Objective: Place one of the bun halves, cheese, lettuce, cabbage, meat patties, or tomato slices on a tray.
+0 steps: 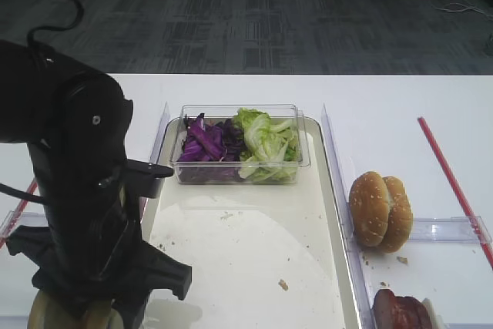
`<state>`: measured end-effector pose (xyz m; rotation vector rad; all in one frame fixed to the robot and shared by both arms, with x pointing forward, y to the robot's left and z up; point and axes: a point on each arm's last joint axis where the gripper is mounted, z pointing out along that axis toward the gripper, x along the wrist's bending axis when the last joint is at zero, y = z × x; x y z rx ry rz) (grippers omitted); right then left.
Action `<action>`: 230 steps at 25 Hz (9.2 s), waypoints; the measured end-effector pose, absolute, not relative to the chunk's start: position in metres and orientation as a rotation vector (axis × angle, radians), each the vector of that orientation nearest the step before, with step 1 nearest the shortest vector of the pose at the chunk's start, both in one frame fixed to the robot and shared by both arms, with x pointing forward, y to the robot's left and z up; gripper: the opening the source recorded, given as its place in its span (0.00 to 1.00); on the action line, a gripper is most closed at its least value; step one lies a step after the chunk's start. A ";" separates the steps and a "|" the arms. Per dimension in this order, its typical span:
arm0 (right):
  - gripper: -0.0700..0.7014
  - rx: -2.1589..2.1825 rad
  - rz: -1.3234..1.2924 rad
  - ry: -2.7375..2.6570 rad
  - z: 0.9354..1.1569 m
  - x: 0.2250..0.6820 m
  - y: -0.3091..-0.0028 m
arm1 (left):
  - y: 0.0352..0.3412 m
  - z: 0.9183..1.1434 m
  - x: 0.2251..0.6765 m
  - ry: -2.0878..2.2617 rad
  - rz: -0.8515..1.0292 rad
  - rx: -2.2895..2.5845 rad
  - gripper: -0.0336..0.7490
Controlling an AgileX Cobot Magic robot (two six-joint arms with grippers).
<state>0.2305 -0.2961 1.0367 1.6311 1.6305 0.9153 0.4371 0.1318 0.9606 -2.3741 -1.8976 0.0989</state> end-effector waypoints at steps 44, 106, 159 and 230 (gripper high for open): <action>0.99 1.631 0.915 1.631 1.037 0.231 -0.296 | 0.123 1.026 0.453 -1.978 0.011 -2.461 0.11; 0.99 1.631 0.915 1.631 1.037 0.231 -0.296 | 0.132 0.916 0.505 -2.216 1.315 -2.737 0.11; 0.99 1.631 0.915 1.631 1.037 0.231 -0.296 | 0.139 0.926 0.513 -2.181 1.162 -2.550 0.34; 0.99 1.631 0.915 1.631 1.037 0.231 -0.296 | 0.273 1.065 0.485 -2.295 -0.158 -2.314 0.34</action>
